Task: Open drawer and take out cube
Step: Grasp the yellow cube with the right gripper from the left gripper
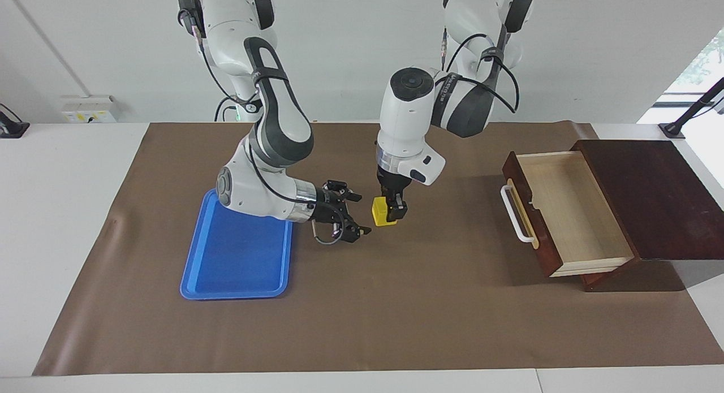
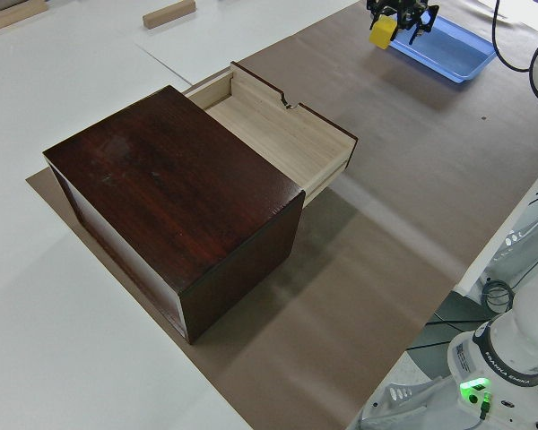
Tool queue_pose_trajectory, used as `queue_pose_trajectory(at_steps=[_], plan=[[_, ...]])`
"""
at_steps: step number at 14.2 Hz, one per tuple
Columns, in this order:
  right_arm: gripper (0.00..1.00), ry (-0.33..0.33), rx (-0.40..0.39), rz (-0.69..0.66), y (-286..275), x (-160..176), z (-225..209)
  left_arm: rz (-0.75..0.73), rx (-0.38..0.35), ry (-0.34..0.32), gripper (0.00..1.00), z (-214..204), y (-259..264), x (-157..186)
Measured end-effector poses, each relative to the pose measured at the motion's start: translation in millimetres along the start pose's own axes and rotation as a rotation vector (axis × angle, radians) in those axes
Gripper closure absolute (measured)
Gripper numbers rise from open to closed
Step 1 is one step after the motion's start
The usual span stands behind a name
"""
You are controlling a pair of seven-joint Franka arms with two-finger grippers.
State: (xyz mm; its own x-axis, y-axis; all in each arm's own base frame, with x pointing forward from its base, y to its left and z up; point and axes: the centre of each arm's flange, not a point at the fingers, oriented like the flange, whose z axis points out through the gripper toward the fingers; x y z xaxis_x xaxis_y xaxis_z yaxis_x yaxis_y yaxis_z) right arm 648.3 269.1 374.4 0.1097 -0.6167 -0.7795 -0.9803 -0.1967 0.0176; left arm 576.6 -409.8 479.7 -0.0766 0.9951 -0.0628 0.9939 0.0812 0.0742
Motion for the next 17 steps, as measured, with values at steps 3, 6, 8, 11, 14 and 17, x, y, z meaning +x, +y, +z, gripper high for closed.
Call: queue_pose_trajectory(at_steps=[3, 6, 8, 11, 14, 17], plan=[[0.0, 0.006, 0.011, -0.005, -0.7, -3.0, 2.8, 0.001, 0.0, 0.0, 0.45, 1.8, 0.1, -0.7], [0.0, 0.006, 0.01, -0.007, -0.4, -4.5, 4.6, 0.005, 0.003, 0.0, 0.45, 3.8, -1.7, -3.0], [0.0, 0.007, 0.009, -0.011, 0.2, -7.4, 8.0, 0.006, 0.003, 0.001, 0.45, 4.3, -2.0, -3.3], [0.0, 0.007, 0.008, -0.013, 0.6, -9.3, 10.2, 0.006, 0.004, 0.001, 0.45, 4.4, -2.1, -3.3], [0.0, 0.007, 0.008, -0.013, 0.6, -9.3, 10.2, 0.006, 0.003, 0.0, 0.45, 4.4, -2.1, -3.5], [0.0, 0.008, 0.009, -0.012, 0.5, -9.2, 10.1, 0.006, 0.005, 0.001, 0.45, 5.4, -2.5, -3.7]])
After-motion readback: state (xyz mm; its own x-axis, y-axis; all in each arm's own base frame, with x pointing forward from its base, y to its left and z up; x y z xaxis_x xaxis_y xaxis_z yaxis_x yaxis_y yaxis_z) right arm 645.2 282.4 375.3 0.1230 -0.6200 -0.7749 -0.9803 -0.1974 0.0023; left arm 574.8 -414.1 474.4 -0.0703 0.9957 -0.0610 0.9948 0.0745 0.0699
